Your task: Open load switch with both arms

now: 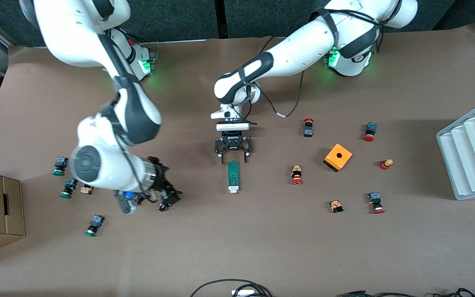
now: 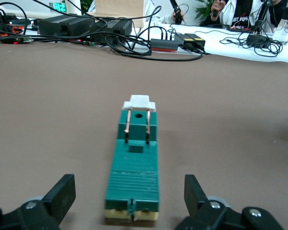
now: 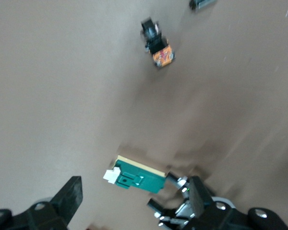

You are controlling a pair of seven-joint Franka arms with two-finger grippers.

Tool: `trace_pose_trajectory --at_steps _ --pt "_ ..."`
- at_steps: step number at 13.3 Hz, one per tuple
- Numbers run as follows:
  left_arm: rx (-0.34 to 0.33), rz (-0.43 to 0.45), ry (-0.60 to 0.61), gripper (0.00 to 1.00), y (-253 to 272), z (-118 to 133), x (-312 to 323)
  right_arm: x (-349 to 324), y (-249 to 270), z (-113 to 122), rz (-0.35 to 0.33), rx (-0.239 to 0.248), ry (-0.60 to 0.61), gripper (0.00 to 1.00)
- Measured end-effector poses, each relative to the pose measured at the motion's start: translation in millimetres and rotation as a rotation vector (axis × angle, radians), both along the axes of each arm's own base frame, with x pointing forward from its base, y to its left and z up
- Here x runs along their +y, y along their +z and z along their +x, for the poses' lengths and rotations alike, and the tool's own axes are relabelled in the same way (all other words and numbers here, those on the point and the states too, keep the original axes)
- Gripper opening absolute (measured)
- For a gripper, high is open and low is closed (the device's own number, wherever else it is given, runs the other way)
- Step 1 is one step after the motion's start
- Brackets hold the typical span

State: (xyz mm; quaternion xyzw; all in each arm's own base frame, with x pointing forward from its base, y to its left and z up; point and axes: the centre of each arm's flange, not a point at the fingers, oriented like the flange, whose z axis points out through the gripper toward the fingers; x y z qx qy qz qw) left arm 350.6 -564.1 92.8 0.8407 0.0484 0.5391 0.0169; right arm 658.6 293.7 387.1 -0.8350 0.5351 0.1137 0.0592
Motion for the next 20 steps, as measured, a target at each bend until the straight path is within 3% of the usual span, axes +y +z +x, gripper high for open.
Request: trace_pose_trajectory --at_steps 4,8,12,16,19,20 --pt "-0.066 0.021 -0.008 1.0 -29.8 -1.9 1.2 52.7 -47.5 1.6 0.011 0.018 -0.153 1.0" --pt "-0.129 0.06 -0.038 1.0 -41.6 -8.1 2.4 109.1 -95.4 -15.2 -0.006 0.003 -0.272 1.0" --pt "-0.131 0.059 -0.039 0.98 -41.7 -8.1 2.2 131.9 -136.4 -20.8 0.032 0.009 -0.39 1.0" --pt "-0.131 0.059 -0.039 0.98 -41.7 -8.1 2.2 132.5 -151.0 -16.6 0.044 0.008 -0.43 0.97" --pt "-0.131 0.059 -0.039 0.98 -41.7 -8.1 2.2 134.1 -159.8 -15.2 0.066 0.036 -0.473 0.93" --pt "-0.131 0.059 -0.039 0.98 -41.7 -8.1 2.2 133.4 -164.1 -14.6 0.066 0.042 -0.48 0.87"
